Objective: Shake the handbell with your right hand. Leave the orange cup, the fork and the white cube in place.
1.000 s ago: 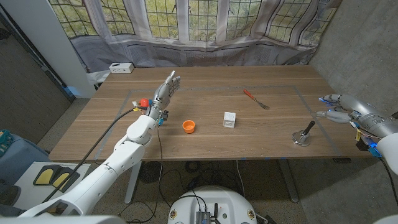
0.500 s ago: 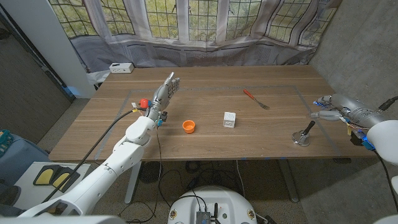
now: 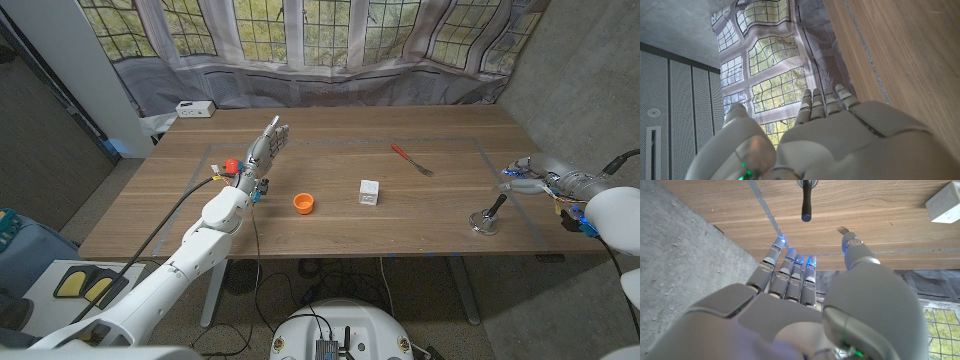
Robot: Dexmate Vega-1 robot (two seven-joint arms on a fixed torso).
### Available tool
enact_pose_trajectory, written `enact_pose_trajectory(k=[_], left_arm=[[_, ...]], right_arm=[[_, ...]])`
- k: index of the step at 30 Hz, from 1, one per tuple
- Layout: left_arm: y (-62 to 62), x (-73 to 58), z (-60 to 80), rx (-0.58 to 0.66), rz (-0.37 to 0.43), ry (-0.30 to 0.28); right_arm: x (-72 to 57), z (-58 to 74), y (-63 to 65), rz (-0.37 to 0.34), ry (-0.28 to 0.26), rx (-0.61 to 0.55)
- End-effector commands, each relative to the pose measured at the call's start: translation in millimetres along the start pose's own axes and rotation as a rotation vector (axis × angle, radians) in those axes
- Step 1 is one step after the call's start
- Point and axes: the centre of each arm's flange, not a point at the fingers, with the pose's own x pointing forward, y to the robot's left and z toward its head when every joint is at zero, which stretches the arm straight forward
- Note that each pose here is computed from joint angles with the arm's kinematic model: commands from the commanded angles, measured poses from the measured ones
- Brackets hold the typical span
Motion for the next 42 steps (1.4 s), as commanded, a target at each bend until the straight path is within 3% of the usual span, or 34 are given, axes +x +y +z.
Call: enact_pose_trajectory(k=[1, 14, 28, 42], left_arm=[[-0.6, -0.8, -1.5, -0.010, 0.004, -0.005], [0.6, -4.8, -3.4, -0.012, 0.018, -0.001], [-0.8, -6.7, -3.0, -0.013, 0.021, -0.001], [-1.2, -5.8, -1.2, -0.010, 0.019, 0.000]], right_arm=[[6.7, -6.3, 1.6, 0.030, 0.049, -0.005], [17.5, -7.1, 10.4, 0.031, 0.099, -0.060], [32.2, -8.6, 19.3, 0.093, 0.130, -0.027], [37.1, -8.5, 28.9, 0.069, 0.141, -0.016]])
